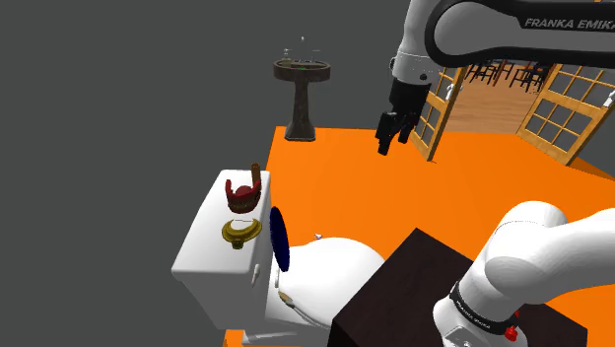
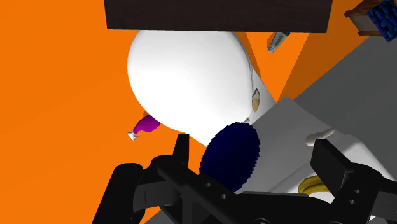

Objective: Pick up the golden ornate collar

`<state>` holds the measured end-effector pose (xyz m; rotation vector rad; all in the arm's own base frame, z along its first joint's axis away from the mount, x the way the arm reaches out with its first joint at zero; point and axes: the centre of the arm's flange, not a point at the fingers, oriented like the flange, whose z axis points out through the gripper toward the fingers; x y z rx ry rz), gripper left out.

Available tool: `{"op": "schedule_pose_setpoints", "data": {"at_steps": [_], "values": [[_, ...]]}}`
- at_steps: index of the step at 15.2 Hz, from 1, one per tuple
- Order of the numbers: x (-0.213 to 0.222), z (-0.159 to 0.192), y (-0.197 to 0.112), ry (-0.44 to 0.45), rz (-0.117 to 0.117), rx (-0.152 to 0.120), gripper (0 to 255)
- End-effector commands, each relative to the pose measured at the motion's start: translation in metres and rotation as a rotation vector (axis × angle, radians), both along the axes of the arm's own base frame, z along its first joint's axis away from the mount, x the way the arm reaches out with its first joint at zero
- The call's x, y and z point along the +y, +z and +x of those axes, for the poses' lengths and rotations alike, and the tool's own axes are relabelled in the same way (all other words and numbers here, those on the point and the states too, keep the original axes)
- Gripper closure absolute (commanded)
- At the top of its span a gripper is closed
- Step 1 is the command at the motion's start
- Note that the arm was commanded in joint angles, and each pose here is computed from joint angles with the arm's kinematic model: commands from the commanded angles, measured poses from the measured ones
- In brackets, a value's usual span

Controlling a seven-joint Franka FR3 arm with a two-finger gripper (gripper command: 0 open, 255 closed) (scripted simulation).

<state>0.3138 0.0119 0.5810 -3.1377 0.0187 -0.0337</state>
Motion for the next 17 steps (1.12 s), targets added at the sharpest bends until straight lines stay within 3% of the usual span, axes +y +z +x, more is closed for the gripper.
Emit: {"op": "schedule_pose_setpoints", "data": {"at_steps": [1,17], "values": [[0.0,0.0,0.0,0.0,0.0,0.0,0],[0.137,0.138,-0.106,0.038,-0.063,0.044,0]]}}
